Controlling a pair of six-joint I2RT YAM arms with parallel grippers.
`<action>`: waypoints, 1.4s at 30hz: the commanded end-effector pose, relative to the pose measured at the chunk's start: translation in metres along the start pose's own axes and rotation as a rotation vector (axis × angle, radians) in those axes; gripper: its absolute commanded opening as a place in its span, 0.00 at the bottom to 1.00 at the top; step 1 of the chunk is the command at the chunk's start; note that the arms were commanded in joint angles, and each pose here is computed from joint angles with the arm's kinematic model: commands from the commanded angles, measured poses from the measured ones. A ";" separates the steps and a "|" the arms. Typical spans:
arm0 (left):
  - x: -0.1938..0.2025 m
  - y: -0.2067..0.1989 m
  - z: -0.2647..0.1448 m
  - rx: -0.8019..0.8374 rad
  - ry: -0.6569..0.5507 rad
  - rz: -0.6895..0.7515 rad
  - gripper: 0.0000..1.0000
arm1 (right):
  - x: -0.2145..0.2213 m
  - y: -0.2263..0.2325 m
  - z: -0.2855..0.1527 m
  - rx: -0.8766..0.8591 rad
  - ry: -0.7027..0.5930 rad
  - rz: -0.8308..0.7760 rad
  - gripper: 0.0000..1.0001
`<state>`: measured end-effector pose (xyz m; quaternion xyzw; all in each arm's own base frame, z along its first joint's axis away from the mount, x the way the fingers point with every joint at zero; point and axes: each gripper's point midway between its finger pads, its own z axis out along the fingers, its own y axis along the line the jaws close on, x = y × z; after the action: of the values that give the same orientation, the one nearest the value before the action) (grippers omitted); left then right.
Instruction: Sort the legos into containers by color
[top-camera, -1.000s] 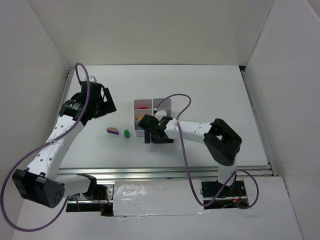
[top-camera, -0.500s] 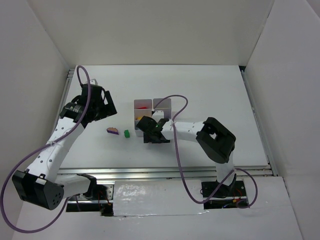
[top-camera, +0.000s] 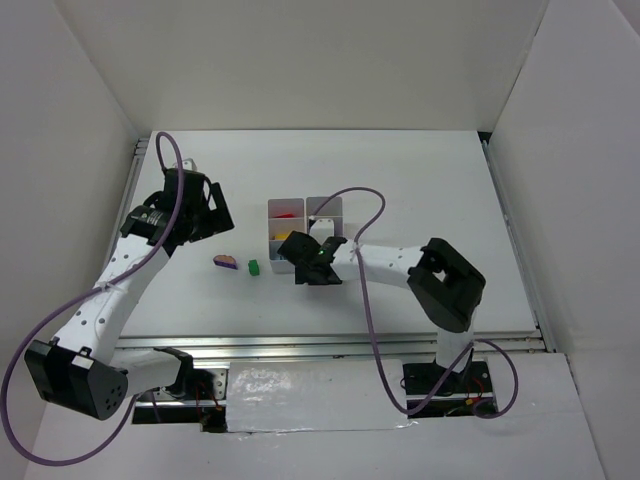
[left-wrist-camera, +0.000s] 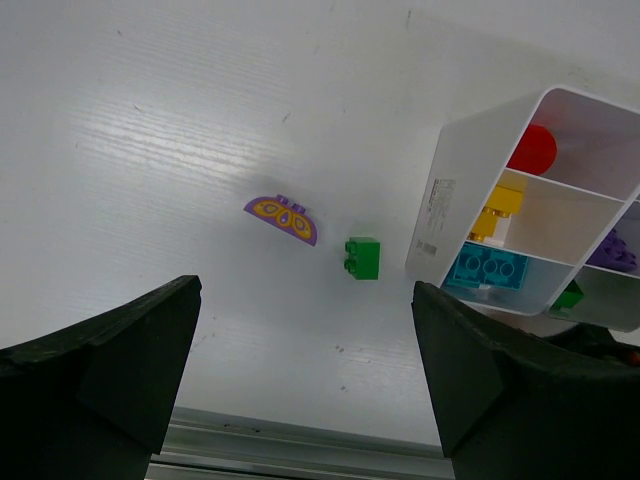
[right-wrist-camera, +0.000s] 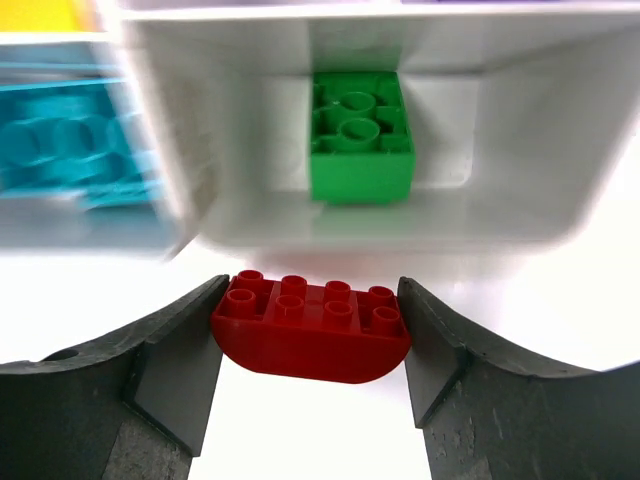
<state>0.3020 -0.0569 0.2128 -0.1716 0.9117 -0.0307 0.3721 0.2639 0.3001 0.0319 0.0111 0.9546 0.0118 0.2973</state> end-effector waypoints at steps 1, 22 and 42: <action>-0.008 0.004 -0.004 -0.014 -0.047 0.016 1.00 | -0.026 0.011 -0.049 -0.081 -0.074 0.037 0.34; -0.010 0.011 0.001 -0.045 -0.058 0.020 1.00 | -0.202 0.075 -0.050 -0.124 -0.239 -0.007 0.40; 0.001 0.000 0.022 -0.014 0.006 0.044 1.00 | -0.201 0.079 -0.042 -0.185 -0.215 -0.021 0.93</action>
<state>0.3094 -0.0536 0.1898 -0.1608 0.9204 -0.0074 0.3562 0.4046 0.3655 0.1527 -0.0241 0.9255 0.0713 0.3712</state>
